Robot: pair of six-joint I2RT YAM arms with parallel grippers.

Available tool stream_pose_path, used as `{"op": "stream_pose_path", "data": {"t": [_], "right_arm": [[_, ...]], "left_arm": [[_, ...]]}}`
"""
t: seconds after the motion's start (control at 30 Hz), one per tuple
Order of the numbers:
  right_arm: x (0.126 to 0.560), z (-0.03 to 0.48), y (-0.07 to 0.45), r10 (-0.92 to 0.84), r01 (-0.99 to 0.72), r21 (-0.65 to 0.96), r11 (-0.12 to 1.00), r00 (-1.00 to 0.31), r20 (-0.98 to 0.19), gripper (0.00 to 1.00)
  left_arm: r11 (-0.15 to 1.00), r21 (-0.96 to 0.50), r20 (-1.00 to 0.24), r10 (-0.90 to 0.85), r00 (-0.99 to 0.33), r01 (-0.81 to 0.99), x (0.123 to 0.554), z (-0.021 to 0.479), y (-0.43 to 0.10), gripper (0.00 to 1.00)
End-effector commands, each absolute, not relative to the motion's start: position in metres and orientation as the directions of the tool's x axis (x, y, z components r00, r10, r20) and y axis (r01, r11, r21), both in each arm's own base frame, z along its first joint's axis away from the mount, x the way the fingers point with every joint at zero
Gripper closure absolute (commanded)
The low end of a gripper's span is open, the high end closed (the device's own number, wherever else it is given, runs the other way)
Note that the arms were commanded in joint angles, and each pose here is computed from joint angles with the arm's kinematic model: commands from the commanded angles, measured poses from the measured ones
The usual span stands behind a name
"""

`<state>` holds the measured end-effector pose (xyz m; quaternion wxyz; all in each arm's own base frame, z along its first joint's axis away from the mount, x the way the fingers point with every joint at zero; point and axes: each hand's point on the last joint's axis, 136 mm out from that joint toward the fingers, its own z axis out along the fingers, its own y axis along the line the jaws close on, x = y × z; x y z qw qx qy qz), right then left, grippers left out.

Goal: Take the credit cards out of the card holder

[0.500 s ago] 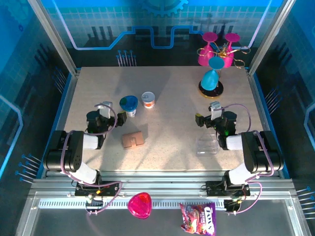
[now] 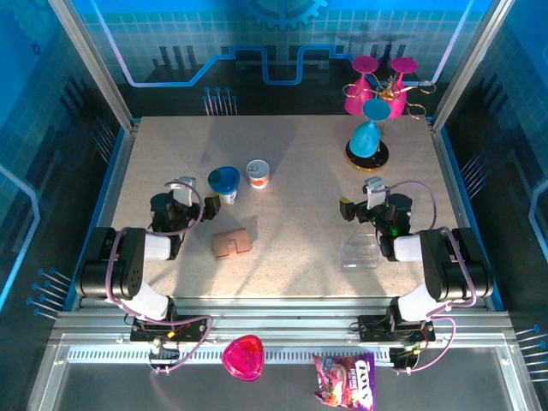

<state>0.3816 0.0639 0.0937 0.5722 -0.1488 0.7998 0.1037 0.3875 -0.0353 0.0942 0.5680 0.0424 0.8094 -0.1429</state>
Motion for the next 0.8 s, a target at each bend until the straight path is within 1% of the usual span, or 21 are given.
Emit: {"op": "stream_pose_path", "data": {"t": [0.0, 0.1, 0.17, 0.77], "right_arm": [[0.387, 0.103, 0.06, -0.12, -0.354, -0.019, 0.935, -0.265, -0.957, 0.0], [0.389, 0.101, 0.057, -0.111, -0.334, -0.012, 0.943, -0.279, -0.954, 0.0], [0.39, 0.101, 0.054, -0.105, -0.318, -0.009, 0.948, -0.284, -0.953, 0.0], [0.39, 0.101, 0.054, -0.11, -0.311, -0.018, 0.95, -0.282, -0.953, 0.0]], "left_arm": [[0.953, -0.154, -0.947, -0.068, -0.313, 0.26, 0.388, 0.101, -0.036, 0.01], [0.975, -0.161, -0.941, -0.105, -0.321, 0.153, 0.393, 0.098, -0.019, 0.01], [0.98, -0.161, -0.94, -0.117, -0.32, 0.115, 0.394, 0.098, -0.013, 0.01], [0.98, -0.161, -0.942, -0.116, -0.314, 0.12, 0.393, 0.099, -0.013, 0.01]]}}
